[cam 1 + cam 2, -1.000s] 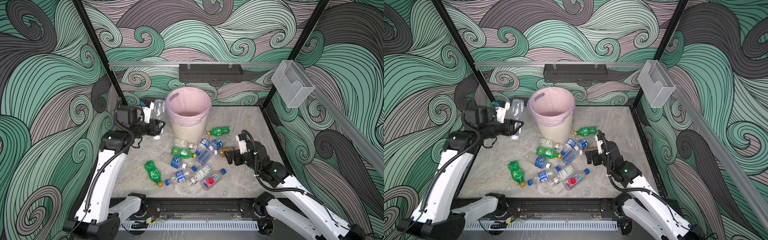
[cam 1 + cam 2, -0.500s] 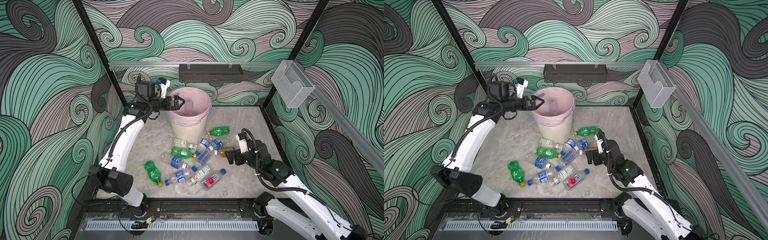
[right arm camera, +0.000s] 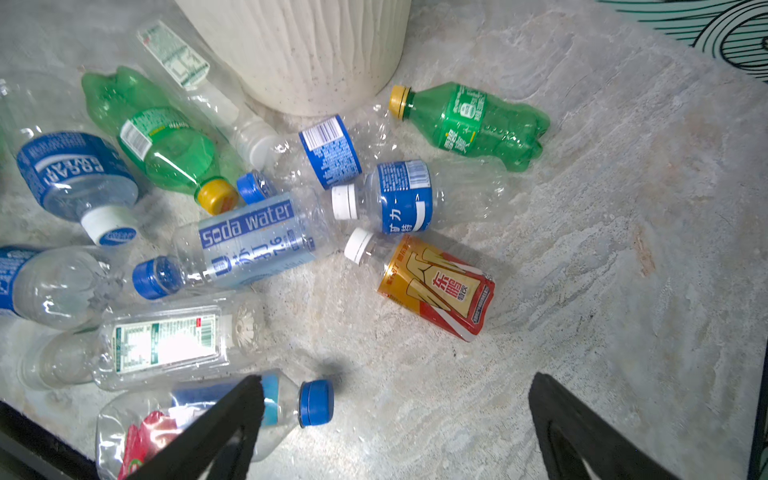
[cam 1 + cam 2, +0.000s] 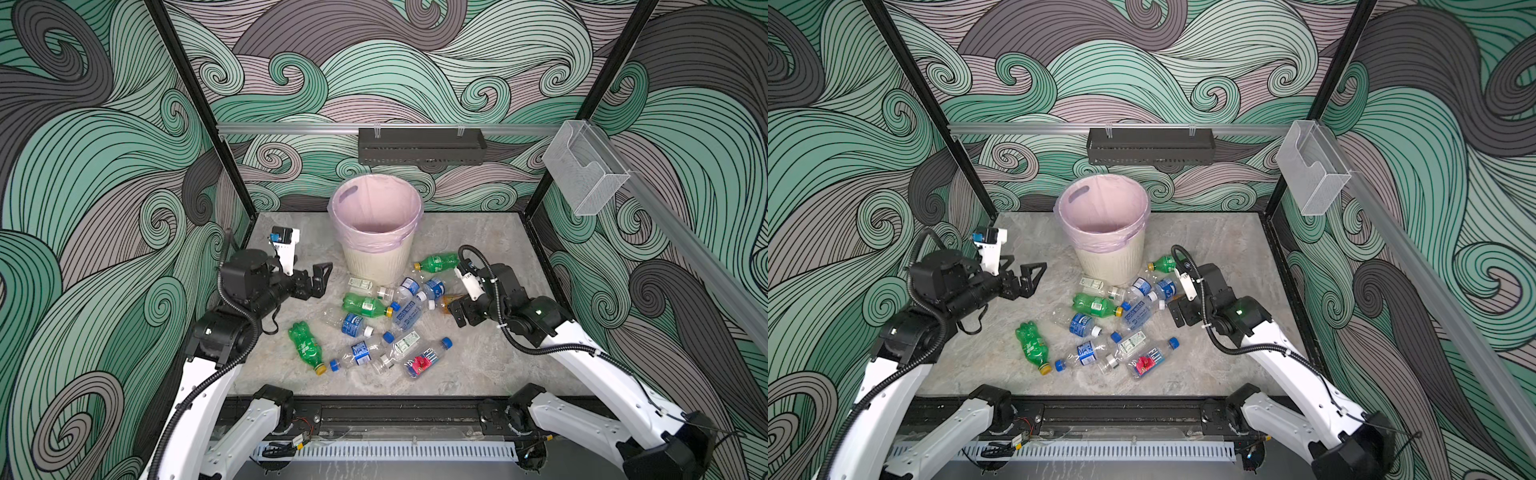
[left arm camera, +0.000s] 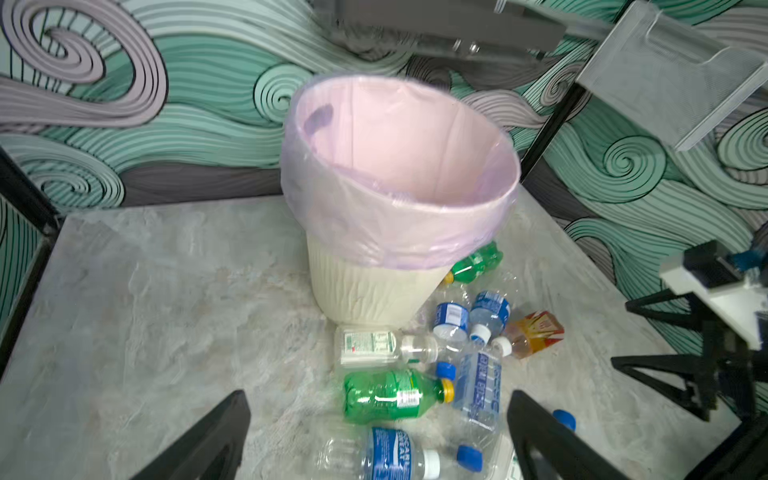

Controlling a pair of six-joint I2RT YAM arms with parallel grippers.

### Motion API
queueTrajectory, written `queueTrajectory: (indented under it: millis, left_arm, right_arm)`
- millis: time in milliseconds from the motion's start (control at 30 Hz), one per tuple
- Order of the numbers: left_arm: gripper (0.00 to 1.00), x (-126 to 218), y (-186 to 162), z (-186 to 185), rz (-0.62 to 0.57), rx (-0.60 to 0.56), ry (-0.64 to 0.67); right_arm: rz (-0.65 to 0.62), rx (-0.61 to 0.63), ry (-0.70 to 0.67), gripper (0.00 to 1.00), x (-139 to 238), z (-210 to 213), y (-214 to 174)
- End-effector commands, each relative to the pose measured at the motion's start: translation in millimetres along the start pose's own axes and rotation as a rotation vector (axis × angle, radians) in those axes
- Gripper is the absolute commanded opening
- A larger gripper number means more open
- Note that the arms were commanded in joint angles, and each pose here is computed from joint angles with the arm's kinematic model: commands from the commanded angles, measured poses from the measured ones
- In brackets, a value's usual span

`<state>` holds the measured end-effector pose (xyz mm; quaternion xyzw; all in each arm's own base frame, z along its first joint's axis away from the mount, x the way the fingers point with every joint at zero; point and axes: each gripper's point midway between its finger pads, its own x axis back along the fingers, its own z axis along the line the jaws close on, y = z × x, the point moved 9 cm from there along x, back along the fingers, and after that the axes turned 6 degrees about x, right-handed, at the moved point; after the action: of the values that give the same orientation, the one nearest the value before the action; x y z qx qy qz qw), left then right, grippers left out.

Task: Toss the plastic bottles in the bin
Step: 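Withdraw the left arm while the right gripper reaches toward the yellow-red bottle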

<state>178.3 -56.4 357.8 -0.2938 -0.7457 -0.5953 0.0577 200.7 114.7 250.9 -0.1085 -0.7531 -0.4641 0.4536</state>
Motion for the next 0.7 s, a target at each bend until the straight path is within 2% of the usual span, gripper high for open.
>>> queueTrajectory:
  millis: [0, 167, 333, 500, 667]
  left_arm:
    - [0.99, -3, -30, 13, 0.053, 0.030, 0.063]
    - [0.99, -5, -54, 20, 0.071, 0.062, 0.093]
    - [0.99, -10, -68, 26, 0.078, 0.098, 0.106]
    - [0.99, -8, -69, 27, 0.072, 0.107, 0.128]
    - [0.99, -9, -69, 28, 0.078, 0.112, 0.136]
  right_arm:
    - [0.095, 0.116, 0.053, 1.00, -7, 3, -3]
    - [0.146, 0.178, 0.146, 1.00, -28, 10, 4]
    - [0.180, 0.233, 0.133, 1.00, -58, 6, 8]
    - [0.184, 0.149, 0.150, 1.00, -82, -12, 12]
    - [0.182, 0.162, 0.179, 1.00, -102, -19, 12]
